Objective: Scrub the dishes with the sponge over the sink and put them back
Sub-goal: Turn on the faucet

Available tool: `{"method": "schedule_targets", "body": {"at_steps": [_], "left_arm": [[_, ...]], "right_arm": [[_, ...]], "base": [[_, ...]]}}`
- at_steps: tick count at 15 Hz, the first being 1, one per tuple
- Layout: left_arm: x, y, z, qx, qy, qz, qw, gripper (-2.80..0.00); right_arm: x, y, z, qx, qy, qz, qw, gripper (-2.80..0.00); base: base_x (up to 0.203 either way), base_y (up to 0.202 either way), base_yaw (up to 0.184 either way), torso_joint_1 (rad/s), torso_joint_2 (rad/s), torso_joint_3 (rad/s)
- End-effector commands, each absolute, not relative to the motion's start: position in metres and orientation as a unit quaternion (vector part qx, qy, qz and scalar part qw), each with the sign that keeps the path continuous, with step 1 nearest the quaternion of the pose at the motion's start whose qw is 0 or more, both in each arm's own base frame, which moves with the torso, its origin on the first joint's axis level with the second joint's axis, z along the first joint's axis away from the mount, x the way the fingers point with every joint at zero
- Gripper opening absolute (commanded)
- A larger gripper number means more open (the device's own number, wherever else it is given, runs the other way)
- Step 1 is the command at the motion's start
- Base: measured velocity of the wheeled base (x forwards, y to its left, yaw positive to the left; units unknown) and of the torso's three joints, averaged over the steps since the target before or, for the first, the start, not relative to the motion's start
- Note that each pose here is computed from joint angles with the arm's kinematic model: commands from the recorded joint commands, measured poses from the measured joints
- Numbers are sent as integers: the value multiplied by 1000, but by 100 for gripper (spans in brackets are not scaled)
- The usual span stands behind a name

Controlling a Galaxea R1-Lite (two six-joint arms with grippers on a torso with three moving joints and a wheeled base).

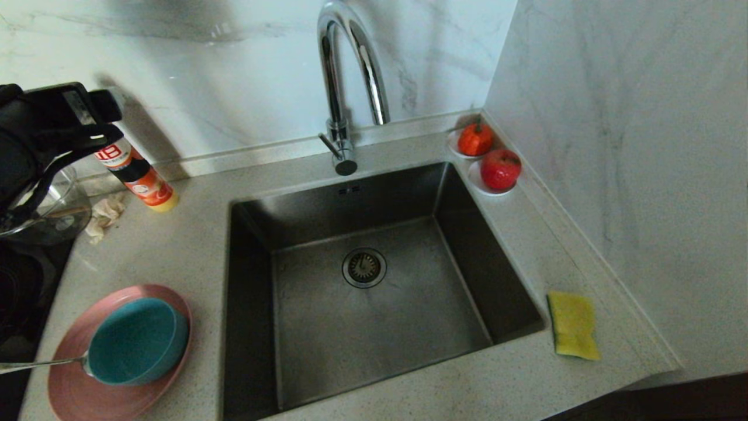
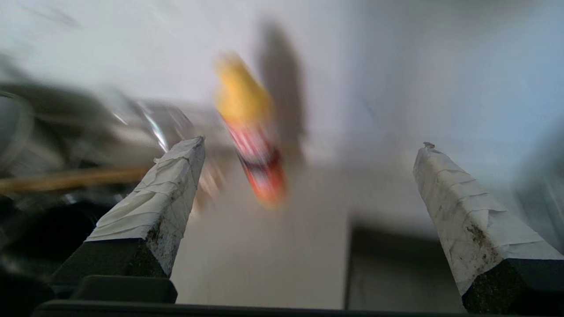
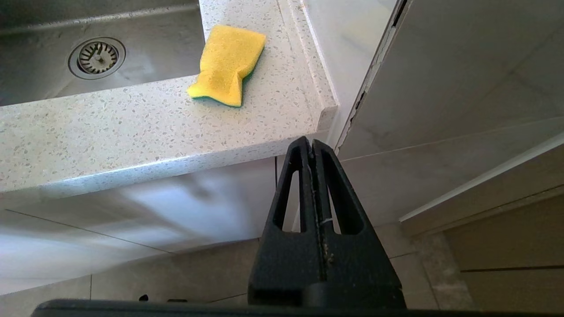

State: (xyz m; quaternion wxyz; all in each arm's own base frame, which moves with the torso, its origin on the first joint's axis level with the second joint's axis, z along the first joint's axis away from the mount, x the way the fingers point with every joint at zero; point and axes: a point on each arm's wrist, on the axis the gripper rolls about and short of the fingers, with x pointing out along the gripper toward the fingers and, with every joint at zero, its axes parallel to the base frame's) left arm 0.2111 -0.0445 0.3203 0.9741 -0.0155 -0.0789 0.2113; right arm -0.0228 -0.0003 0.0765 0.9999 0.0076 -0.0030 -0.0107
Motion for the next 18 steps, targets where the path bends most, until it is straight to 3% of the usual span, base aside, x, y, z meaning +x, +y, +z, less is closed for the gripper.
{"method": "schedule_targets", "body": {"at_steps": [1,2,5,8,12,18], "left_arm": [[188,-58,315,12,-21,159,987,0],[192,-66,308,22,2,137,990,-280],[201,-79,323,2,10,99,995,-280],[224,-94,319,-23,72,25,997,-280],[254,-112,312,-109,146,-62,981,-280],[291,-133,299,-153,174,-120,965,-280]], "right_arm": [[-23,0,77,8,-3,-11,1000,-280],[-23,0,77,8,-3,-11,1000,-280],[-23,0,77,8,-3,-11,1000,-280],[-23,0,77,8,-3,-11,1000,-280],[-23,0,77,8,-3,-11,1000,-280],[-23,0,77,8,-3,-11,1000,-280]], "base": [[0,0,0,0,0,0],[0,0,0,0,0,0],[0,0,0,0,0,0],[0,0,0,0,0,0],[0,0,0,0,0,0],[0,0,0,0,0,0]]}}
